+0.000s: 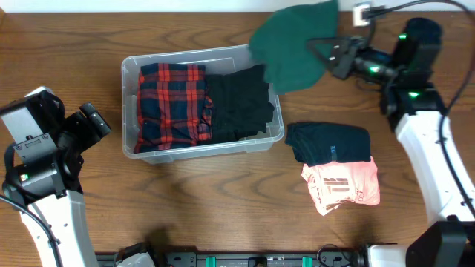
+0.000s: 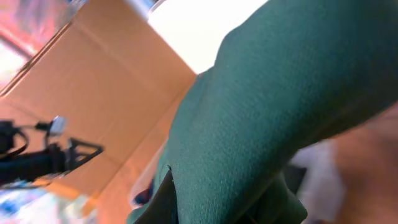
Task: Pack container
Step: 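Lift the green garment with the right gripper and lower it into the bin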
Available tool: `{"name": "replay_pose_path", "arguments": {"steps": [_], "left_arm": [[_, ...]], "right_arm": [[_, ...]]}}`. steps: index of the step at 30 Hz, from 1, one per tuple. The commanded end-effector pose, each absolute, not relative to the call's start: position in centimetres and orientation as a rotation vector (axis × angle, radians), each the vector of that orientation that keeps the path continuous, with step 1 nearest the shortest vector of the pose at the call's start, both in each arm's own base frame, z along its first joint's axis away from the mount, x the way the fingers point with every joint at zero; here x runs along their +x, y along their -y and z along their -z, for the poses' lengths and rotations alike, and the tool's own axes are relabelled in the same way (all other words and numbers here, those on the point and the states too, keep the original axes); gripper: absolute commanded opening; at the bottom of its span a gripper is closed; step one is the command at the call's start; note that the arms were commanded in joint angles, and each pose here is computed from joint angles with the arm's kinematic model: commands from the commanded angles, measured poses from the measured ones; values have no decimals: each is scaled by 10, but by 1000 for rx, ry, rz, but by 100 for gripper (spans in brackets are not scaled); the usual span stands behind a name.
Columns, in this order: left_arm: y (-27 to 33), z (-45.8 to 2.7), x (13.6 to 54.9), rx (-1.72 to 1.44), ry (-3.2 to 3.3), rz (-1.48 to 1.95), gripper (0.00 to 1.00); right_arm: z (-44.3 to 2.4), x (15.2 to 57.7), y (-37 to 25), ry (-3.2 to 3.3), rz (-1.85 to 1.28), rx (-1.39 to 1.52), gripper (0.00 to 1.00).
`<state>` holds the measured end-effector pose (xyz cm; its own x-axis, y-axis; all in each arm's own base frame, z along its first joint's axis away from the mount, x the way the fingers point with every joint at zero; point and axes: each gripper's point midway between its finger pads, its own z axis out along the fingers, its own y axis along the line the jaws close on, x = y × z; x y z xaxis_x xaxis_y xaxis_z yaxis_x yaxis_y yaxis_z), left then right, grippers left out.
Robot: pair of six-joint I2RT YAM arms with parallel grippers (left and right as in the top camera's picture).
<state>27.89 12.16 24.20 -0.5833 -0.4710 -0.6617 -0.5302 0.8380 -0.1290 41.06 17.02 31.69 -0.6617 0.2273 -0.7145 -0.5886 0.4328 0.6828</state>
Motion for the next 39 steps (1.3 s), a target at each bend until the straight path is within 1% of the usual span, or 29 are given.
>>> {"name": "replay_pose_path", "arguments": {"steps": [1,6,10,11,13,17,20,21,24,25,28,29,35,39], "left_arm": [[-126,-247,278,-740,-2277,-127,98],[-126,-247,278,-740,-2278,-127,98],[-126,-247,278,-740,-2278,-128,98],[-126,-247,278,-740,-2278,-128,98],[-126,-247,278,-740,-2277,-128,98],[-126,-247,278,-740,-2277,-128,98],[-126,-247,278,-740,-2277,-128,98],[-126,-247,278,-740,-2278,-127,98],[-126,-247,278,-740,-2277,-127,98],[-126,-247,278,-740,-2277,-128,98],[-126,-247,278,-740,-2277,-127,98],[-126,-247,278,-740,-2278,-127,98],[-126,-247,278,-740,-2278,-128,98],[-126,-247,278,-740,-2277,-128,98]], "right_arm": [[-315,387,-221,-1927,-1440,-412,1],[-282,372,-280,-2021,-1476,-469,1],[-236,370,-305,-2166,-1469,-430,1],[-217,372,-309,-2225,-1446,-404,1],[-185,377,-309,-2306,-1367,-382,1],[-118,394,-290,-2470,-1053,-308,1],[-101,397,-279,-2508,-934,-310,1],[-99,398,-276,-2509,-899,-318,8],[-108,403,-272,-2475,-852,-346,32],[-114,404,-270,-2461,-836,-345,38],[-144,409,-260,-2403,-763,-341,50],[-158,411,-254,-2377,-718,-337,54],[-238,416,-190,-2219,-453,-225,61],[-267,415,-134,-2179,-387,-94,69]]}}
